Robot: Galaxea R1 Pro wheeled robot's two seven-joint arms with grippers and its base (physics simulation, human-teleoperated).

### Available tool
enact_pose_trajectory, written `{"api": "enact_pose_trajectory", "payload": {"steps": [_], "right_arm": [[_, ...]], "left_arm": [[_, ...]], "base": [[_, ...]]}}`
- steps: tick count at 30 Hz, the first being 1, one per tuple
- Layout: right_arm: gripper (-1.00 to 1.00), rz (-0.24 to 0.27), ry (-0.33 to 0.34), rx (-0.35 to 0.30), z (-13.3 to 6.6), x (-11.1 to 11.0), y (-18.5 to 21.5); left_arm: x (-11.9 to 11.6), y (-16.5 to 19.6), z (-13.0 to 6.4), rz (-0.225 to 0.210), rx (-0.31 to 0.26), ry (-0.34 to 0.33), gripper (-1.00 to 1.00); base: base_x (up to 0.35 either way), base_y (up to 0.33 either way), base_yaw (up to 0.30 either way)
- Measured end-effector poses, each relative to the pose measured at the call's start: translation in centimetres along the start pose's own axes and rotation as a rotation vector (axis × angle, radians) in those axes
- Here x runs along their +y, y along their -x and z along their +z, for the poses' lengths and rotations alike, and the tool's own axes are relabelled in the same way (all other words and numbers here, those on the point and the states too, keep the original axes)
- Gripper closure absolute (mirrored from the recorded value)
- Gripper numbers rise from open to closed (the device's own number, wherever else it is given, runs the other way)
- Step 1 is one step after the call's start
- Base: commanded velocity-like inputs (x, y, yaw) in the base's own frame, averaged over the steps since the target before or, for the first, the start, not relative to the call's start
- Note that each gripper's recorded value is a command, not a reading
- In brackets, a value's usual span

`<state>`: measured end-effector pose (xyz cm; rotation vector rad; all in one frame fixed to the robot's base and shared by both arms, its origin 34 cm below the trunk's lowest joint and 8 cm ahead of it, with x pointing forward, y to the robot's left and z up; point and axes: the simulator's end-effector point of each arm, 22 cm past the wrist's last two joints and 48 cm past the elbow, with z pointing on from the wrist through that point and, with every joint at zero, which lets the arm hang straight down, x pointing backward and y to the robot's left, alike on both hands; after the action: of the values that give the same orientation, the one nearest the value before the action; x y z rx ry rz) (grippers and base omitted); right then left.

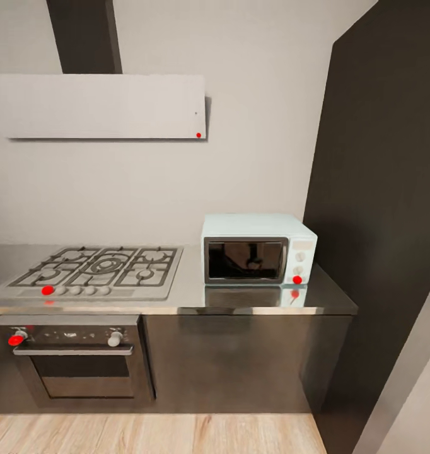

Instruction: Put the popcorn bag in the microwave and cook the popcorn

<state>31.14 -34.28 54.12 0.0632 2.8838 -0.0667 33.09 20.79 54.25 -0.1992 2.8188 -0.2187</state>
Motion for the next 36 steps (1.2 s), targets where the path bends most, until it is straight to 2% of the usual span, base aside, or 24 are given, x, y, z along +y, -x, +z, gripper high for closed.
{"api": "enact_pose_trajectory", "payload": {"steps": [4,9,12,18,24,36], "right_arm": [[-1.00,-0.001,-0.003,-0.001,0.0,-0.2,0.0],[-1.00,-0.001,-0.003,-0.001,0.0,-0.2,0.0],[-1.00,-0.001,-0.003,0.002,0.0,-0.2,0.0],[-1.00,0.000,0.001,0.004,0.0,0.1,-0.1],[-1.00,0.001,-0.002,0.003,0.0,-0.2,-0.1],[-1.00,-0.001,-0.002,-0.004,0.0,0.0,0.1]], "left_arm": [[0.1,0.1,0.0,-0.014,-0.002,0.002,-1.00],[0.5,0.4,0.0,-0.126,-0.016,0.014,-1.00],[0.9,0.5,-0.1,-0.162,-0.019,0.021,-1.00],[1.0,0.5,-0.1,-0.171,-0.021,0.023,-1.00],[1.1,0.6,-0.1,-0.171,-0.022,0.023,-1.00],[1.1,0.6,-0.1,-0.171,-0.022,0.024,-1.00]], "base": [[0.000,0.000,0.010],[0.000,-0.003,0.001],[0.000,-0.150,0.000],[0.000,-0.200,0.001],[0.000,-0.016,0.138],[0.000,0.000,0.006]]}}
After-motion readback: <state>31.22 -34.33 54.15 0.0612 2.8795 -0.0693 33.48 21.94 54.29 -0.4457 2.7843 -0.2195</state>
